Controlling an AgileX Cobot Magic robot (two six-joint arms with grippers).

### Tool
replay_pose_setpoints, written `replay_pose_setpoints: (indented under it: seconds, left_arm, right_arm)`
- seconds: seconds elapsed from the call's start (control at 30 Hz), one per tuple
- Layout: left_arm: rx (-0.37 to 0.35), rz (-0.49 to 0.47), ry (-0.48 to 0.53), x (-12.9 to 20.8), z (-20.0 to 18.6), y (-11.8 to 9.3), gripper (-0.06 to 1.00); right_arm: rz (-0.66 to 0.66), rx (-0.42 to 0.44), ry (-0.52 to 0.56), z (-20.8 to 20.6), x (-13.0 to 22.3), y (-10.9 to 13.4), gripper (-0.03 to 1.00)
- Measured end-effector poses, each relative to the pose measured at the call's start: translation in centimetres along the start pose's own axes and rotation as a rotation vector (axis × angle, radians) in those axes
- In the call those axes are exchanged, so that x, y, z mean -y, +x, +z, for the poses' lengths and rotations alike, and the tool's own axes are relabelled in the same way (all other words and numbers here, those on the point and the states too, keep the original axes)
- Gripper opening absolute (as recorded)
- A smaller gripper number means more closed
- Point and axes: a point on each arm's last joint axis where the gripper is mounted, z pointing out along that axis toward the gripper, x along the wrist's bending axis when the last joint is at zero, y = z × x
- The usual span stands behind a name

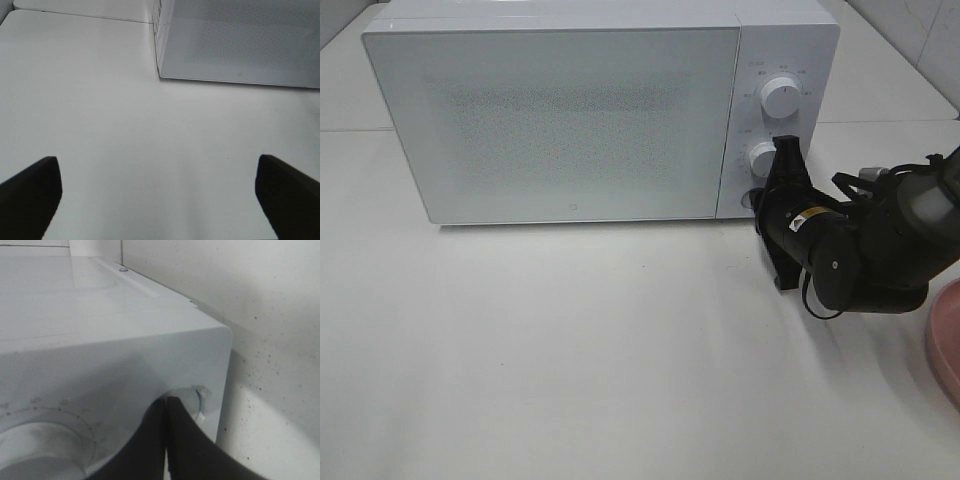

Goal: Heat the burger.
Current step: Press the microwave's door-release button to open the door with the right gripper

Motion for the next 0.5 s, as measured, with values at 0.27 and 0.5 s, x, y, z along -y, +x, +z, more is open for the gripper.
replay_pose_setpoints:
  seconds: [0.27,0.5]
  left_arm:
    - [0.0,0.0,0.0,0.0,0.0,0.0,0.97]
    - [0.0,0.0,0.0,0.0,0.0,0.0,0.97]
  right_arm:
    - [0.007,-0.013,-0.013,0.14,0.13,-0.03,0.01]
    - [0.013,0.004,-0.031,0.74,0.3,0.32,0.01]
